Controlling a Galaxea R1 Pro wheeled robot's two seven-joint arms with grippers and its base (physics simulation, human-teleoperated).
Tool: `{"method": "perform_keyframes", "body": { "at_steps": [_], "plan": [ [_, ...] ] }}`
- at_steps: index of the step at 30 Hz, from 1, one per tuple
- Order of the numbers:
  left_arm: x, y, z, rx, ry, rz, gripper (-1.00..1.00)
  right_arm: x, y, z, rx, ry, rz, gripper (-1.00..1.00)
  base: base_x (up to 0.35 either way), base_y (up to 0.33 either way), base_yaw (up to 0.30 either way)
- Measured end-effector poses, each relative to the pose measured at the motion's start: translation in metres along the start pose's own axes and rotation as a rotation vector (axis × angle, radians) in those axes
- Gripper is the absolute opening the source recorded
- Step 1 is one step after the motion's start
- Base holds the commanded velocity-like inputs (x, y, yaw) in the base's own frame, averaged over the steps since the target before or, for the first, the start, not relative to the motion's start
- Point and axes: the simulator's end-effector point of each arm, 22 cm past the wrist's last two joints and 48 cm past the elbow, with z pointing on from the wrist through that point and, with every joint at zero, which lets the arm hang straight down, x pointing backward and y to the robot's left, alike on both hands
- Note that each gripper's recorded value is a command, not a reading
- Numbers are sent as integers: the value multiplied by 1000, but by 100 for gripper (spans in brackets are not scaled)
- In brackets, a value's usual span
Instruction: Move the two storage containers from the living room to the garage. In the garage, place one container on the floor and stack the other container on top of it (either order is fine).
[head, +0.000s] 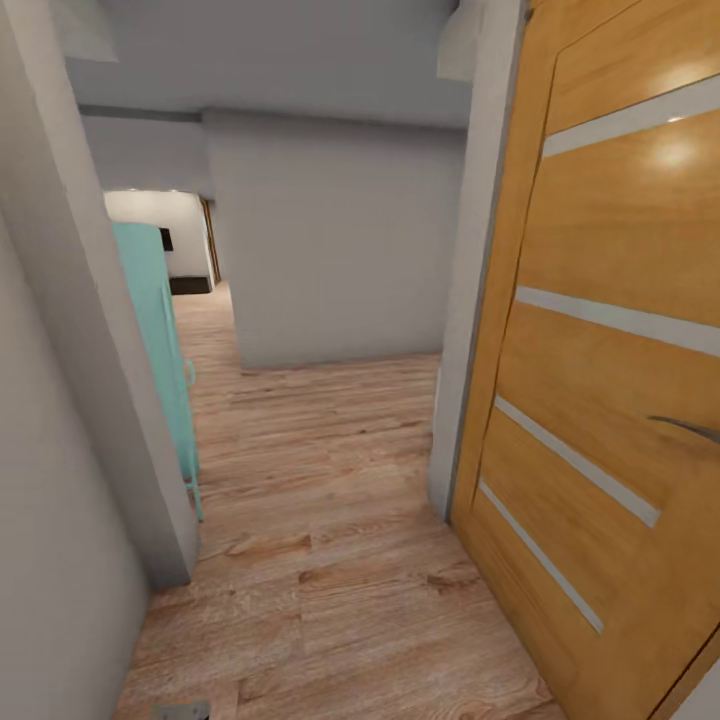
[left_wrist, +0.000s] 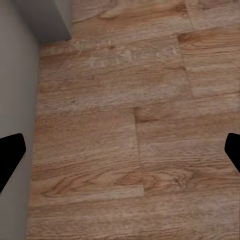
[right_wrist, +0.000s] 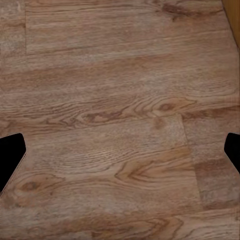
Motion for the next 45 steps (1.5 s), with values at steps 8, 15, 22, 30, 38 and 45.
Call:
{"method": "perform_keyframes", "body": {
  "at_steps": [8, 15, 22, 30, 38, 45],
  "plan": [
    [0, 0, 0, 0, -1, 0, 100, 0, 0, 0, 0, 0, 0, 100, 341, 49, 0],
    [0, 0, 0, 0, 0, 0, 100, 0, -1, 0, 1, 0, 0, 100, 345, 6, 0],
    [0, 0, 0, 0, 0, 0, 100, 0, -1, 0, 1, 0, 0, 100, 346, 1, 0],
    [-1, 0, 0, 0, -1, 0, 100, 0, -1, 0, 2, 0, 0, 100, 346, 0, 0],
    [-1, 0, 0, 0, -1, 0, 100, 0, -1, 0, 1, 0, 0, 100, 346, 0, 4],
    [0, 0, 0, 0, -1, 0, 100, 0, -1, 0, 1, 0, 0, 100, 346, 0, 152]
  ]
}}
